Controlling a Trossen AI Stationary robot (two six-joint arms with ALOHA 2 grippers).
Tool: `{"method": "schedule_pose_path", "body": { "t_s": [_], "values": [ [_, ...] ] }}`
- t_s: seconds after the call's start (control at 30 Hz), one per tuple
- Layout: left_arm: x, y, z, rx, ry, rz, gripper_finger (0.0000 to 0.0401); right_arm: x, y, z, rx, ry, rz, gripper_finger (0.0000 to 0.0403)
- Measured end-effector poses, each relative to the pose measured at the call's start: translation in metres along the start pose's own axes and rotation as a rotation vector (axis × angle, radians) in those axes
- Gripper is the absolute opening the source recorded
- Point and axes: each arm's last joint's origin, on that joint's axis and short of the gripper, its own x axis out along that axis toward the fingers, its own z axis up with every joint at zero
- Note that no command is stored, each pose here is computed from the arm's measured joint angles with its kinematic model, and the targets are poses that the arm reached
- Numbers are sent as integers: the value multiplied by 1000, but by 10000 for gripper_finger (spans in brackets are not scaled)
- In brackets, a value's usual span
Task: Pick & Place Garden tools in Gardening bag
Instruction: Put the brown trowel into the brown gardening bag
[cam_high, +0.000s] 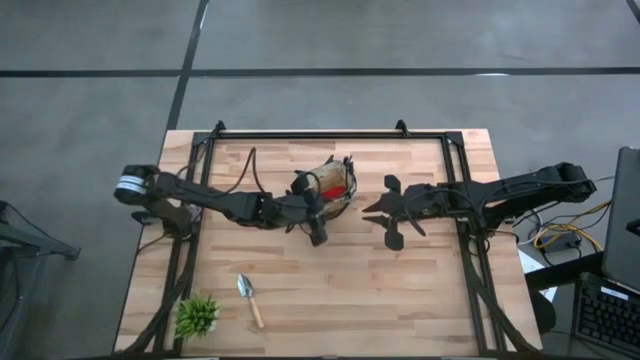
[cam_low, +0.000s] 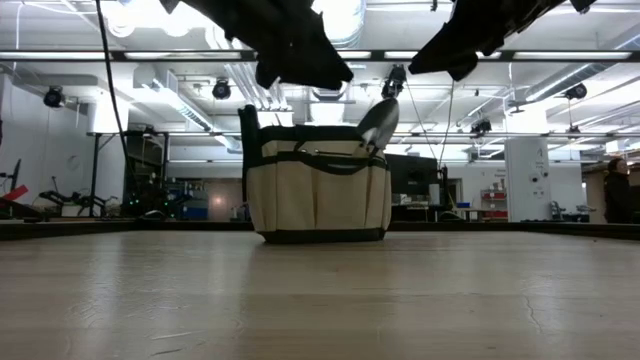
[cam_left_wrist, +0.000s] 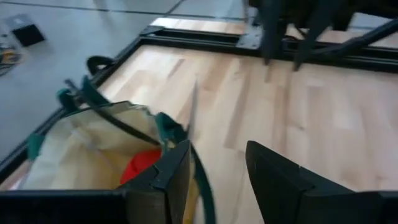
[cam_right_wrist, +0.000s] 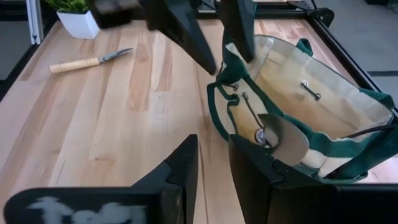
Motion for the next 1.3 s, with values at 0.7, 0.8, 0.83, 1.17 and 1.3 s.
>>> {"method": "schedule_pose_path", "body": {
  "t_s": [0.7, 0.8, 0.83, 1.17, 1.3],
  "values": [
    [-79, -50, -60, -84, 701, -285, 158, 12, -1, -31, 35, -21, 13, 68],
    [-92, -54, -70, -20, 792, -266, 158, 12, -1, -29, 34, -33, 14, 69],
    [-96, -55, -73, -14, 808, -250, 158, 12, -1, -28, 33, -37, 15, 71],
    [-106, -53, -111, 26, 972, -242, 158, 11, 0, -24, 19, -70, 18, 78],
    [-107, -50, -123, 12, 1035, -251, 158, 11, 0, -24, 13, -70, 17, 71]
  ]
}}
